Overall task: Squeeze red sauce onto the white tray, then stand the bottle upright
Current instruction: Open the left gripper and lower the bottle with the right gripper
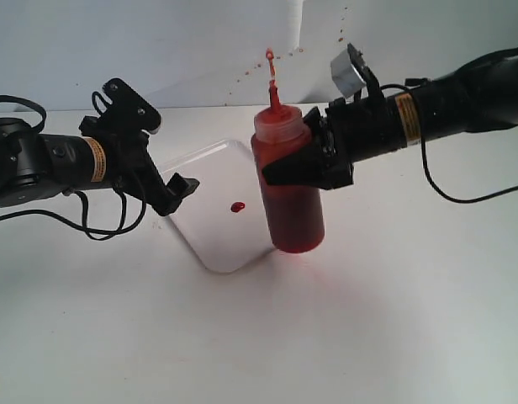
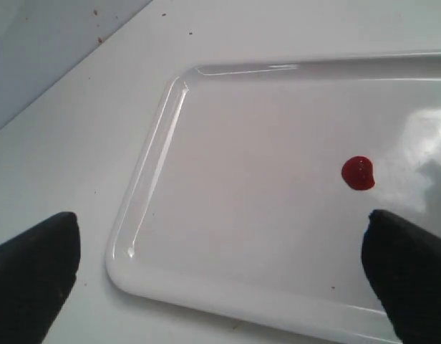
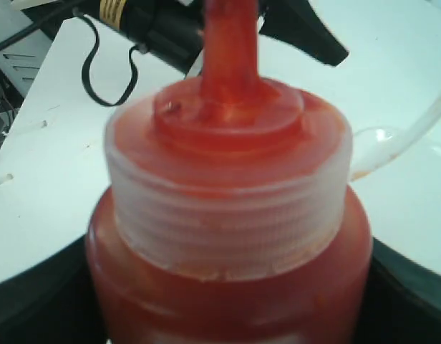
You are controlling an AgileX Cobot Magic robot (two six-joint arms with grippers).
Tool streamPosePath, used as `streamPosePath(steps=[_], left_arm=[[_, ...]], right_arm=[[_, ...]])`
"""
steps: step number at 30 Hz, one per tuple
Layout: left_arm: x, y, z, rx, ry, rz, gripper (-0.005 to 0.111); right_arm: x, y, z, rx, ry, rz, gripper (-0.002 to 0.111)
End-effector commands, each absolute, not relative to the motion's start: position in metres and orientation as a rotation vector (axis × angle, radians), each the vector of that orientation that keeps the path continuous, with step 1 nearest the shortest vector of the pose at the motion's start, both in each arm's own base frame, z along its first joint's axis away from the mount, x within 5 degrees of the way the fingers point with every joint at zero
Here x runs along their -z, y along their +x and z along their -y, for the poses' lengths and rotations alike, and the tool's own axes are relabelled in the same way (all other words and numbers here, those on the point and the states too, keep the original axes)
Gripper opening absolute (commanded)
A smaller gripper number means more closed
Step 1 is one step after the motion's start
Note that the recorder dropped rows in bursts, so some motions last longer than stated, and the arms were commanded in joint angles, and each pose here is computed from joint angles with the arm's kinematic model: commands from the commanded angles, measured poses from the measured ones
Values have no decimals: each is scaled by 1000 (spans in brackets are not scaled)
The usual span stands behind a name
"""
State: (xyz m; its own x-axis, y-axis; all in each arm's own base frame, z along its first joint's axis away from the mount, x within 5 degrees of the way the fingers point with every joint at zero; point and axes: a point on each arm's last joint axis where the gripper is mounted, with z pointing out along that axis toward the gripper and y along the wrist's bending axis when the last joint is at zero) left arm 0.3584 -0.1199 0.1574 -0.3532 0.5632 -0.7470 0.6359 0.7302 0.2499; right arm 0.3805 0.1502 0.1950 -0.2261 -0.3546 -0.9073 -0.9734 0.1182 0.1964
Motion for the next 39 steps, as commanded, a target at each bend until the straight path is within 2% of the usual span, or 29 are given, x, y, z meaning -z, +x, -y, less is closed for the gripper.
streamPosePath(steps=[1, 10, 16, 34, 37, 39], left_arm=[[-158, 357, 119, 96, 913, -2041, 105], [-160, 357, 122, 127, 916, -2012, 105], [-160, 357, 122, 127, 916, -2012, 105], [-160, 357, 121, 124, 915, -2015, 105], [-160, 357, 121, 124, 915, -2015, 105], [-160, 357, 121, 124, 915, -2015, 105]], right_arm=[[-185, 360, -153, -1153, -1344, -1632, 0], [-159, 316, -188, -1268, -1481, -1610, 0], [-156, 298, -212, -1288, -1591, -1519, 0], [-156, 302, -210, -1259, -1555, -1528, 1], [-156, 302, -210, -1255, -1560, -1521, 13], [-156, 302, -210, -1255, -1560, -1521, 31]])
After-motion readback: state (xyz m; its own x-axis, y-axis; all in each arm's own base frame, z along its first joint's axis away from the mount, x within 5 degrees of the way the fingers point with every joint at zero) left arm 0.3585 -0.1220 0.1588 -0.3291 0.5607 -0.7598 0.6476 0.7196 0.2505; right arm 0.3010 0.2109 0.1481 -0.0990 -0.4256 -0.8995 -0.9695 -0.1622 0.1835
